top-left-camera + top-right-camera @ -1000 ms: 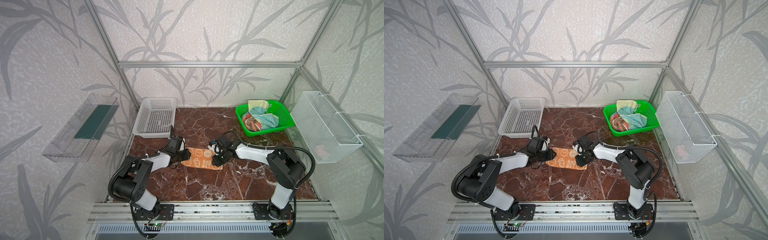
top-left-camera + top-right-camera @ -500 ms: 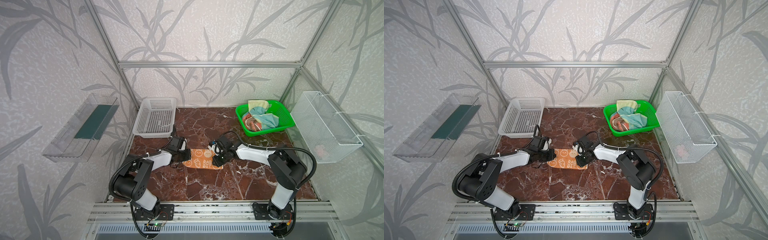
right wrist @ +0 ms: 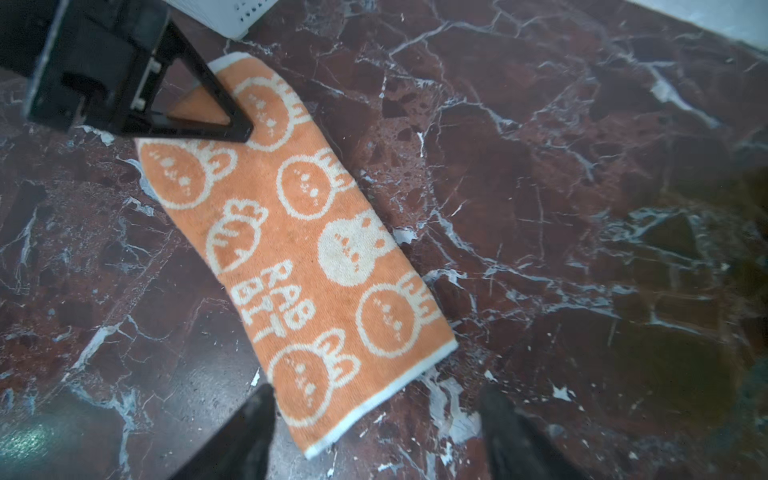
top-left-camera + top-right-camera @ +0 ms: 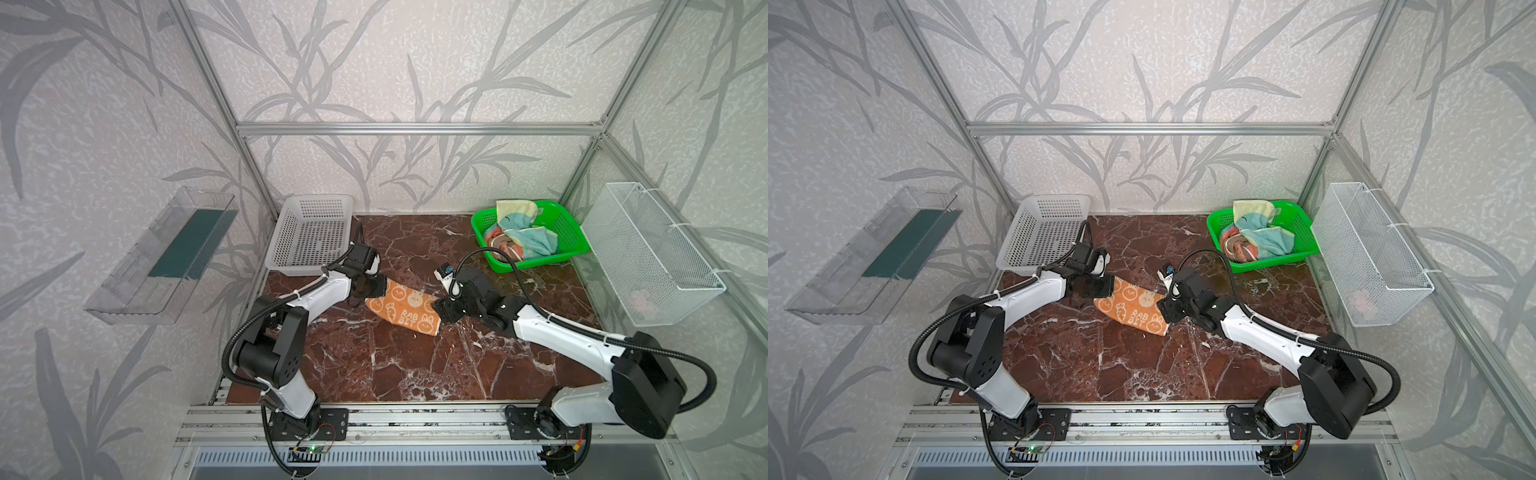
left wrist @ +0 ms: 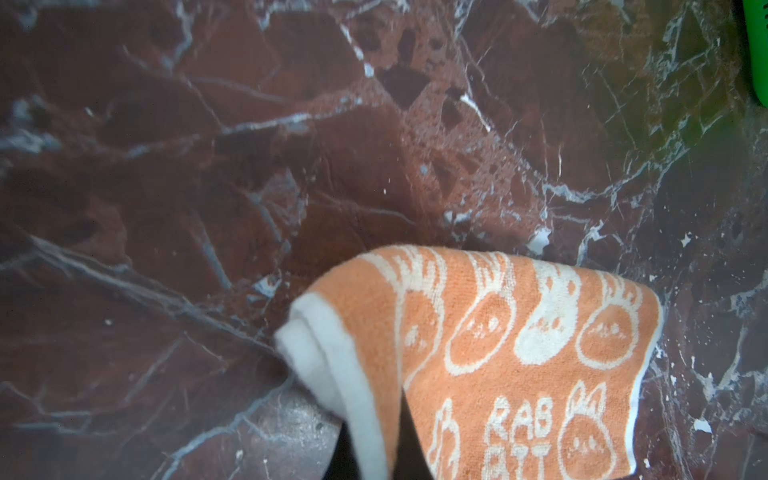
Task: Fold and stack the towels
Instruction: 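Lift the strip with the left gripper toward the white basket while the right withdraws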
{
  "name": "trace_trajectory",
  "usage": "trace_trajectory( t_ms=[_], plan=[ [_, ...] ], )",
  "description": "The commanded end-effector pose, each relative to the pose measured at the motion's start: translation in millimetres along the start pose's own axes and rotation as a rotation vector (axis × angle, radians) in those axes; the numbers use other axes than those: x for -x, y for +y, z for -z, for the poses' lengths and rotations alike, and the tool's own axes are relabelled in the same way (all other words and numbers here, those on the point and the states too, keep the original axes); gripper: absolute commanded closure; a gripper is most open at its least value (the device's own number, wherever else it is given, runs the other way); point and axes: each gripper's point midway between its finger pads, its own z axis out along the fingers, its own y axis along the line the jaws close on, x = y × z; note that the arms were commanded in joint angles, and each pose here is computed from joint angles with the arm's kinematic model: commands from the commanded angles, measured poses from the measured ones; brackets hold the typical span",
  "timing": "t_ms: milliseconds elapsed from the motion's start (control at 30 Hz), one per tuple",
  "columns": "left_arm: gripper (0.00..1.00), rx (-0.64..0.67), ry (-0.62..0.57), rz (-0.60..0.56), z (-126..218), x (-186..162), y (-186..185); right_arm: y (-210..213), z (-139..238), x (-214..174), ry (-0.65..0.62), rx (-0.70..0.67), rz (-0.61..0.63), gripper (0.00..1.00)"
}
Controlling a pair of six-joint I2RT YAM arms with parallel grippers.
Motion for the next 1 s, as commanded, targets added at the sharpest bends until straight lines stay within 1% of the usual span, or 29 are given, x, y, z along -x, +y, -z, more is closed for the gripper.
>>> trace_trajectory(
  t_ms=[0, 100, 200, 267, 433, 700, 800, 967],
  plan=[
    [1.0, 0.095, 0.055, -0.088, 8, 5, 11, -15, 18, 28, -0.176, -0.089, -0.011, 0.01],
    [1.0, 0.12, 0.061, -0.128, 14, 21, 10, -25, 31, 33, -0.215, -0.14, -0.004, 0.01],
    [1.0, 0.131, 0.062, -0.167, 19, 38, 7, -36, 39, 34, -0.23, -0.199, -0.01, 0.01],
    [1.0, 0.141, 0.069, -0.19, 21, 47, 6, -38, 43, 33, -0.239, -0.213, -0.01, 0.01],
    [1.0, 0.199, 0.095, -0.223, 25, 72, 13, -35, 46, 26, -0.261, -0.189, 0.003, 0.01],
    [1.0, 0.256, 0.111, -0.26, 35, 111, 25, -32, 34, 11, -0.199, -0.172, 0.031, 0.01],
    [1.0, 0.255, 0.107, -0.266, 38, 120, 26, -32, 31, 7, -0.183, -0.173, 0.041, 0.01],
    [1.0, 0.262, 0.108, -0.279, 44, 126, 27, -30, 26, 4, -0.164, -0.165, 0.059, 0.01]
  ],
)
